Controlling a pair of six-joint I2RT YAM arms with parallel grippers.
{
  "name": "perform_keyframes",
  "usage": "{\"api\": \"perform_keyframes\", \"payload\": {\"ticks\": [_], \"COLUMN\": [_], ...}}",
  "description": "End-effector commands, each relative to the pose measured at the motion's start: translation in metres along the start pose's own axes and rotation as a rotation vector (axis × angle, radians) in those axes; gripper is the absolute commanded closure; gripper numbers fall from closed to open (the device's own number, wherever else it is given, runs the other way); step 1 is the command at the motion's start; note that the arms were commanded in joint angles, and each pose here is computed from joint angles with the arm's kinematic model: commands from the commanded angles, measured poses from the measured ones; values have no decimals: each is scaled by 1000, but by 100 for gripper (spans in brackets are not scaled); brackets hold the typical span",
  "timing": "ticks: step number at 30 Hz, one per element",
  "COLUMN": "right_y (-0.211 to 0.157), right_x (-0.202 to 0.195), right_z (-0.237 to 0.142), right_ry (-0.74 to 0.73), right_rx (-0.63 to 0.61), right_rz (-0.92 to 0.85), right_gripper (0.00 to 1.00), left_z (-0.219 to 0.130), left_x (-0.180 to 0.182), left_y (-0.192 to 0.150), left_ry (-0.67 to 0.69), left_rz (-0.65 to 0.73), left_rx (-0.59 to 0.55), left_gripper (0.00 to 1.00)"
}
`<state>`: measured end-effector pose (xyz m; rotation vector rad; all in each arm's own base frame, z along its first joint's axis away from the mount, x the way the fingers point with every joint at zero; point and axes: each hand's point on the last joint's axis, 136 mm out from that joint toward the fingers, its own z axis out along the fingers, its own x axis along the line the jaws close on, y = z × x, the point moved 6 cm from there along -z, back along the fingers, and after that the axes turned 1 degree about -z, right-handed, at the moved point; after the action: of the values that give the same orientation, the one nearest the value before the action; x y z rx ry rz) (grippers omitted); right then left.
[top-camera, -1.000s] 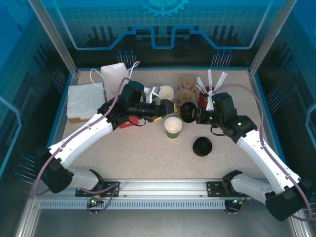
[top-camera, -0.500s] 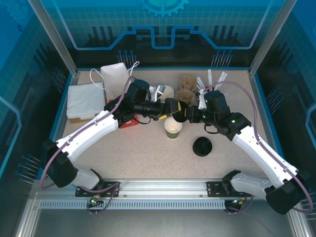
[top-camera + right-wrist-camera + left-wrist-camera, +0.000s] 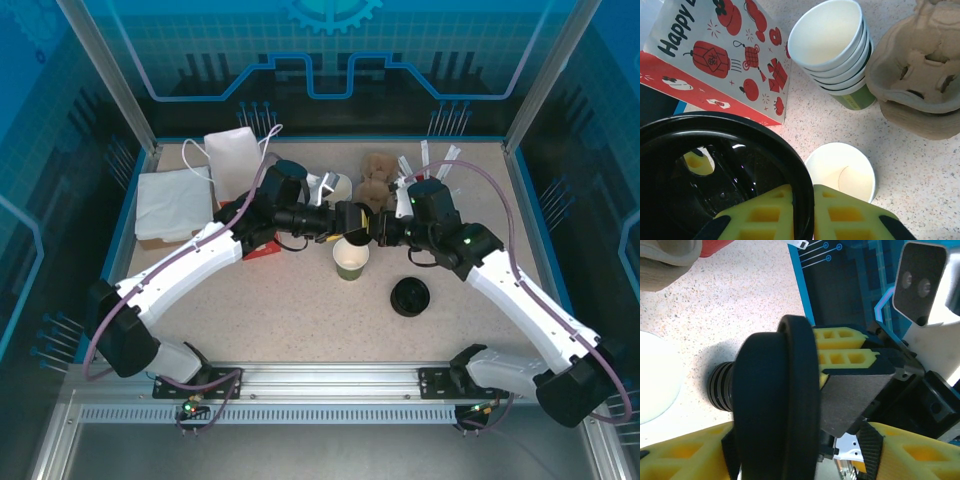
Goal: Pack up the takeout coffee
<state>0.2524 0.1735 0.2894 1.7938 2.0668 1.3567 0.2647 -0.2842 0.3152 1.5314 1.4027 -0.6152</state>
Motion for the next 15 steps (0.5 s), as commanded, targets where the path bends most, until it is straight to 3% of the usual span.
{"api": "perform_keyframes", "payload": {"ticks": [1,6,15], "right_y": [8,9,9], "right_x": [16,19,20], "right_z": [-3,0,-1], "right_ry": [59,70,69], "right_rx": [-10,1,18], "right_rz": [-15,-17,-11], "right_gripper": [86,85,82], "left_z": [-4,-6,-11], "left_x": [-10,-6,3], "left_y": [1,0,-2], "left_ry": [1,44,138], "left_rz": [61,82,124], "left_rx": [-8,-15,-47], "left_gripper": [39,45,67]}}
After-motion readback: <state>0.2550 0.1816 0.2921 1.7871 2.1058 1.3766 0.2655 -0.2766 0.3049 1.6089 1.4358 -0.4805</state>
